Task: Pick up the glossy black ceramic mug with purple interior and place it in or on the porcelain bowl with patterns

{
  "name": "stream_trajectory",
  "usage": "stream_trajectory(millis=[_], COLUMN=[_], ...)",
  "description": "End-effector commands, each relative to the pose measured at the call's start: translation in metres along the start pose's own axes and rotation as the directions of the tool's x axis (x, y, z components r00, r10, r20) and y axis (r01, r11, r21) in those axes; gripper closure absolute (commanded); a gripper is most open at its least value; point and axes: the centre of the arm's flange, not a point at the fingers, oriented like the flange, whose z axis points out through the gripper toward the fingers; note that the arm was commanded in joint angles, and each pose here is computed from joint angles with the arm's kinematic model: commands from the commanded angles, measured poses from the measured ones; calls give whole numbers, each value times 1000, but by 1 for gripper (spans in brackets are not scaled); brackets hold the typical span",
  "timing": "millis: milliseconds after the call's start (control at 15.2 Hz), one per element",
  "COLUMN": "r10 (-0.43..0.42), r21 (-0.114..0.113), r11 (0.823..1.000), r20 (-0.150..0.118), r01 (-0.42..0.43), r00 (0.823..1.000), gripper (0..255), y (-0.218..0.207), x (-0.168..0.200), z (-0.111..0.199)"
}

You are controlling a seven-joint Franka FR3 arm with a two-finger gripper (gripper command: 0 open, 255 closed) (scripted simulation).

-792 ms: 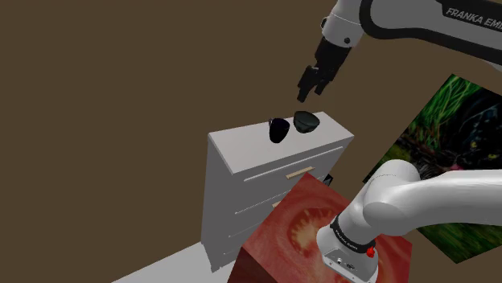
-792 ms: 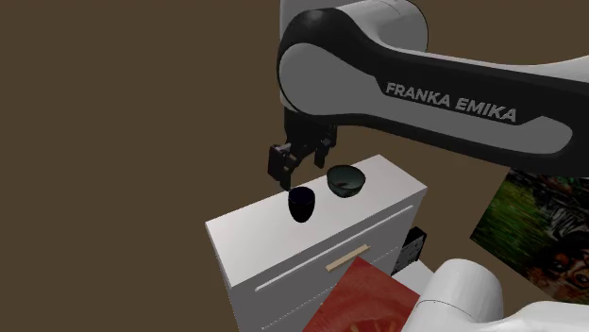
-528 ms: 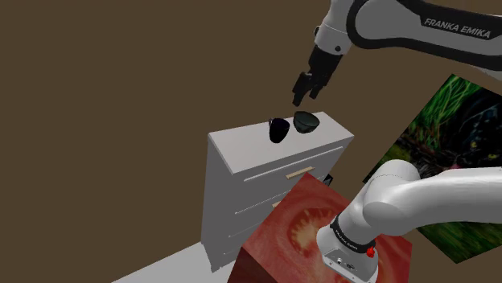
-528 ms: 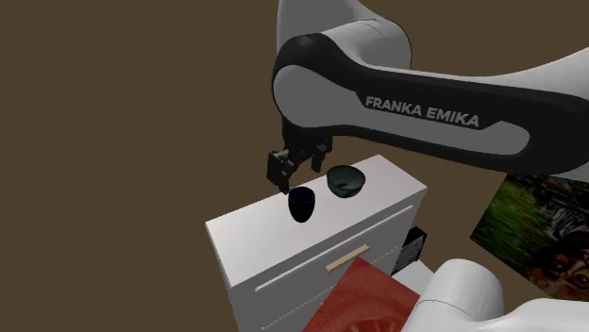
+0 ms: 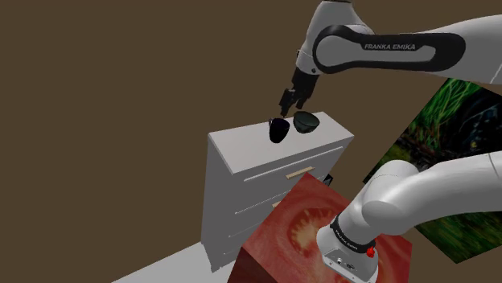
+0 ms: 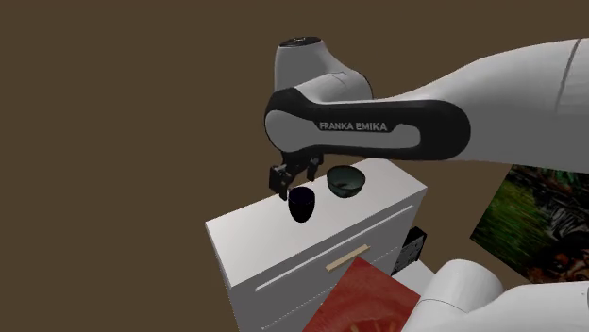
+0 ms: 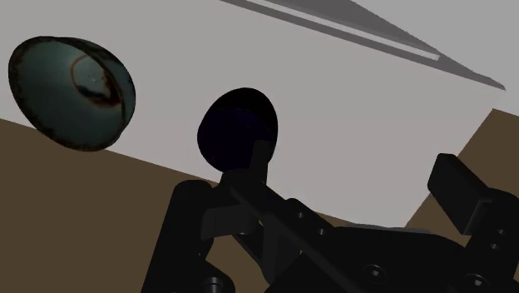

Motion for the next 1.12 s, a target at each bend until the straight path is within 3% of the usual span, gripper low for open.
stream_trajectory(millis=[0,594,1056], r10=[-1,-2,-2], r21=[-1,-5,-5], r11=[1000,1000,1000], r20=[5,39,40], r01=[1,2,2], r00=[1000,999,999], gripper=[0,0,0], y=[5,41,42], x=[15,71,72], z=[22,123,157])
